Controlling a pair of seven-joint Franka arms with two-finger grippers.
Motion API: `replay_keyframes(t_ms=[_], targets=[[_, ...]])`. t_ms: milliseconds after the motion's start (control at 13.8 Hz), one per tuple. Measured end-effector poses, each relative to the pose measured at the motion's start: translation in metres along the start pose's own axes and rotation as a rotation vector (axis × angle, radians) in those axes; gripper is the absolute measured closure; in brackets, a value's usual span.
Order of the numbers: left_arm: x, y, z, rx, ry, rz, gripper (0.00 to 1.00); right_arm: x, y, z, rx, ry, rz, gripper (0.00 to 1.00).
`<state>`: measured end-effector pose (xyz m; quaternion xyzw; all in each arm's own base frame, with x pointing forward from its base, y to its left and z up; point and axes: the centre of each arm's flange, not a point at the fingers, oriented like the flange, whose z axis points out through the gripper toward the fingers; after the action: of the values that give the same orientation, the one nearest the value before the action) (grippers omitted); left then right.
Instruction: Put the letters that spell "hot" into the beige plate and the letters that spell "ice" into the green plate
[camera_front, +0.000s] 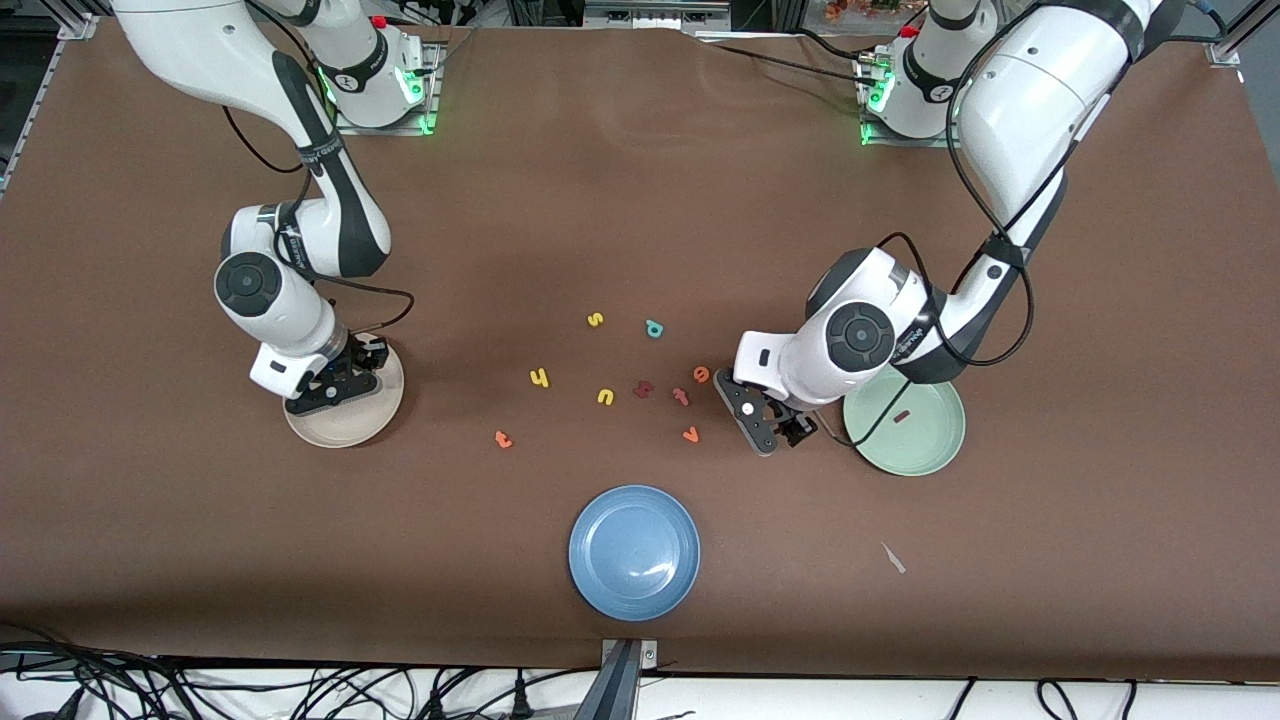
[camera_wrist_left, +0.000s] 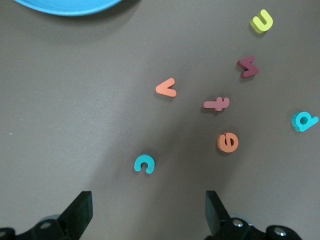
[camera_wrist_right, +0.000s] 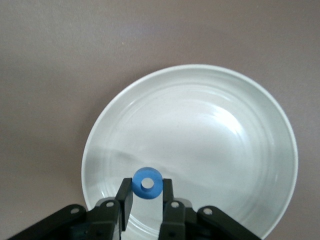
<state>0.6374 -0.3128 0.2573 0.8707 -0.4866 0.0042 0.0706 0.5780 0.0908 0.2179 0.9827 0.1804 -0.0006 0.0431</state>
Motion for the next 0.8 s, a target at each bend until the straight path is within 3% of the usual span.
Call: replay_keyframes(t_ms=[72,217,506,651,723,795], targets=[[0.0,-0.001,0.001,0.001,-0.001,0.009,0.02,0.0,0.0,0.0,0.0,0.0,0.0,0.72],[-0.001,-0.003,0.002,0.007,0.005,0.047,0.14,0.0,0.0,0.0,0.001,0.002,0.002,0.66],[-0.001,-0.007,0.006,0.016,0.022,0.12,0.21,-0.001,0.005,-0.001,0.005,0.004,0.016,0.27],[0.0,-0.006,0.017,0.016,0.033,0.147,0.22,0.002,-0.007,-0.002,0.045,0.012,0.042,0.07],[0.001,-0.004,0.024,0.018,0.04,0.158,0.23,0.005,-0.019,-0.004,0.068,0.018,0.052,0.0],[0.001,-0.002,0.031,0.02,0.046,0.163,0.23,0.008,-0.034,-0.006,0.086,0.023,0.063,0.0]])
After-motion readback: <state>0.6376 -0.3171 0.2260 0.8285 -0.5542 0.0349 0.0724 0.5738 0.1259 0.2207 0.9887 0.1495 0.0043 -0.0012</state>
